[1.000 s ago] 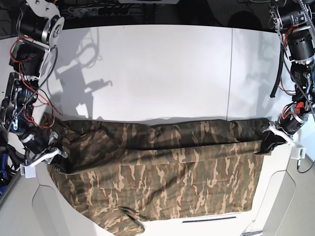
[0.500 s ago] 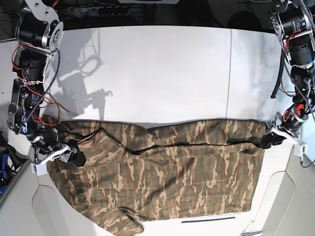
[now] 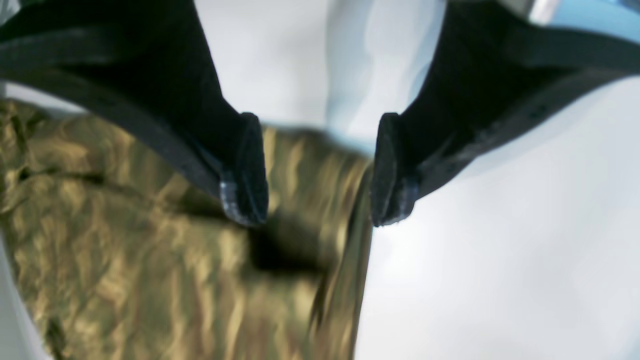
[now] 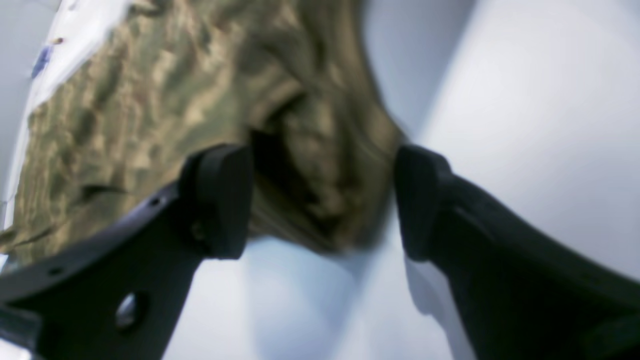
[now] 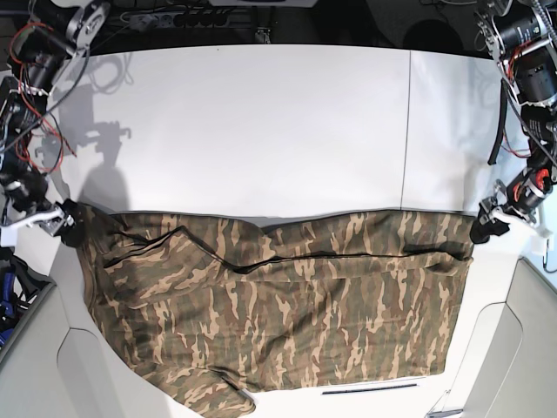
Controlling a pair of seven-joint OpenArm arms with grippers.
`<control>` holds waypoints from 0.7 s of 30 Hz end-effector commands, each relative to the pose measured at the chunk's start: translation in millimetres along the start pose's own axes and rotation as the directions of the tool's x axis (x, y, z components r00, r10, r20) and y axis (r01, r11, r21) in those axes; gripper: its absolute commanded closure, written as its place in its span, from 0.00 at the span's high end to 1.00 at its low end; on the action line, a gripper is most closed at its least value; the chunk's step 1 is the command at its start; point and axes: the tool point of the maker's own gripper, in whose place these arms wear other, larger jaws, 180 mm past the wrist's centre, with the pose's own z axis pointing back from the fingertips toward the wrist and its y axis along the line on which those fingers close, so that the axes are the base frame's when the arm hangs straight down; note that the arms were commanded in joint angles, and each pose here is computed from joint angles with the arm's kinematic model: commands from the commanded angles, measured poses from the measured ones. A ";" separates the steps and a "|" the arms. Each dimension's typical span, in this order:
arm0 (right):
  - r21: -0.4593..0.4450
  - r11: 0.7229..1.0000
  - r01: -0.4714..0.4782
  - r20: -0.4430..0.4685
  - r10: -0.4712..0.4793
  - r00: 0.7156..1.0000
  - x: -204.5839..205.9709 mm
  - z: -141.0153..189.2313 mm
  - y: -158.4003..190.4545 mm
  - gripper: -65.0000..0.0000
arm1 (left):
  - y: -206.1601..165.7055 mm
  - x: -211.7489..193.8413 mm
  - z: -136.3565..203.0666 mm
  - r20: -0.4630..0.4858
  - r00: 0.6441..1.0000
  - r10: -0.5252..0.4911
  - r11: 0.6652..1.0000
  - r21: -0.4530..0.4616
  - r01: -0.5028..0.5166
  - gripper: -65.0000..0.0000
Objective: Fold the T-shirt properly
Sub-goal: 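Drag the held hem with both grippers to straighten the shirt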
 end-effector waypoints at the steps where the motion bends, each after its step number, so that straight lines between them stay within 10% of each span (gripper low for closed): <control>1: 0.006 1.000 -0.014 0.062 0.014 0.998 17.5 5.7 -1.2 0.67 | -1.1 18.9 5.1 0.056 0.998 -0.015 1.000 -0.009 0.016 0.56; 21: 0.080 0.997 0.008 -0.035 -0.006 0.999 -48.2 -25.9 21.4 0.66 | -23.0 2.4 -21.8 0.140 0.987 0.078 0.997 -0.001 -0.078 0.56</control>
